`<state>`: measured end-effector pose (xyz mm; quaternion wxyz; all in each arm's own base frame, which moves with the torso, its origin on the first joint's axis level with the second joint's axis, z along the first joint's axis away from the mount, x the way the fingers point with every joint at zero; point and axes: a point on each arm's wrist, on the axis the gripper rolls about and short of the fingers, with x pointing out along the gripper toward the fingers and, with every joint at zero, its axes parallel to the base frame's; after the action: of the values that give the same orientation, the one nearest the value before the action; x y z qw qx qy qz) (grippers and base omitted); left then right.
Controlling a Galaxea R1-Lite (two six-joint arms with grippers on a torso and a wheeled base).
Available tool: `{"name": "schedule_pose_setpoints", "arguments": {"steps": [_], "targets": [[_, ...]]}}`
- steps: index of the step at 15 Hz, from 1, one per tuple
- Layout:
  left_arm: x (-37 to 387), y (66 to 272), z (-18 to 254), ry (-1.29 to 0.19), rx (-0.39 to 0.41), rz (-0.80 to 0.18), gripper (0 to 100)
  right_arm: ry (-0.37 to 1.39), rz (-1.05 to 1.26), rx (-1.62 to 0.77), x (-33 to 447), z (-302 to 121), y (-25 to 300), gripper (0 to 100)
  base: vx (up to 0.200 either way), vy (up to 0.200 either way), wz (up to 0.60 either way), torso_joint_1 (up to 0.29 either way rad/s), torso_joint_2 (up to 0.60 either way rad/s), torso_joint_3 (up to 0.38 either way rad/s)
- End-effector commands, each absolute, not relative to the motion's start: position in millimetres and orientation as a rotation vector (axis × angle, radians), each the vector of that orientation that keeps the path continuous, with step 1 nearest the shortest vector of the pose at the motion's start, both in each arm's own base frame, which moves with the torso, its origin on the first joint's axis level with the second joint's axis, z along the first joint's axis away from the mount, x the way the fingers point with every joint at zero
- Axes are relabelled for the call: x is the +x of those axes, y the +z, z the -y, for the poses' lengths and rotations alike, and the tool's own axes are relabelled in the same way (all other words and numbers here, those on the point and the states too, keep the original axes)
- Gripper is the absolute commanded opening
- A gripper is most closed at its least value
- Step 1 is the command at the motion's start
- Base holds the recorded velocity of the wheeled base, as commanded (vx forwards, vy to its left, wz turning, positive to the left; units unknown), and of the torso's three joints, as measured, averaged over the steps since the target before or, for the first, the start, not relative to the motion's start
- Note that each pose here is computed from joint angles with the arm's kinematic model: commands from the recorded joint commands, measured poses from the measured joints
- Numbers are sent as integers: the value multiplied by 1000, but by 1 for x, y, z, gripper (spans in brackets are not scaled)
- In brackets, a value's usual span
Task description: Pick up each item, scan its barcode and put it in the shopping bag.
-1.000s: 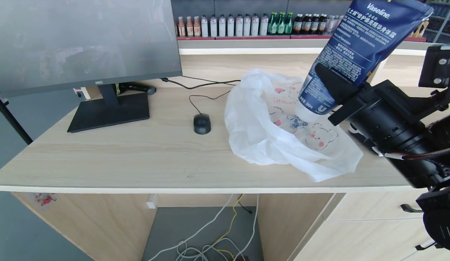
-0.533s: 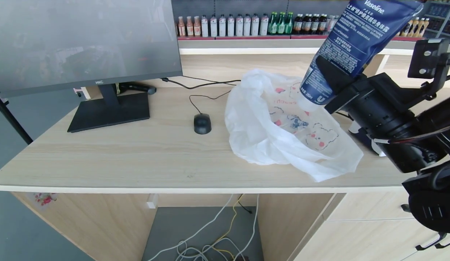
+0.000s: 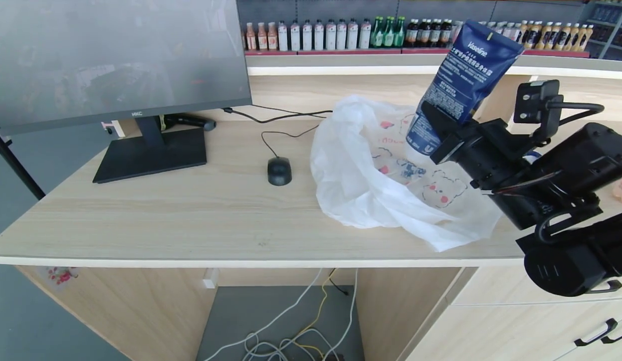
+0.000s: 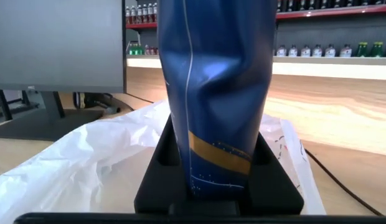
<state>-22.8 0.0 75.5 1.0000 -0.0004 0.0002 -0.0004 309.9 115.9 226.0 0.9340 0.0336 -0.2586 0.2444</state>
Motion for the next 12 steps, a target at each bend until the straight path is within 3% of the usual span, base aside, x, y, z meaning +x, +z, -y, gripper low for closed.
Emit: {"name": "schedule_pose_setpoints", "arguments": {"steps": [1, 12], "targets": [[-23, 75, 0, -2, -2, 0, 100, 528, 507, 38, 319, -121, 215, 0, 0, 0, 0, 0, 0, 0], [-23, 75, 0, 0, -2, 0, 100, 624, 477, 35, 334, -152, 194, 0, 0, 0, 0, 0, 0, 0]]}}
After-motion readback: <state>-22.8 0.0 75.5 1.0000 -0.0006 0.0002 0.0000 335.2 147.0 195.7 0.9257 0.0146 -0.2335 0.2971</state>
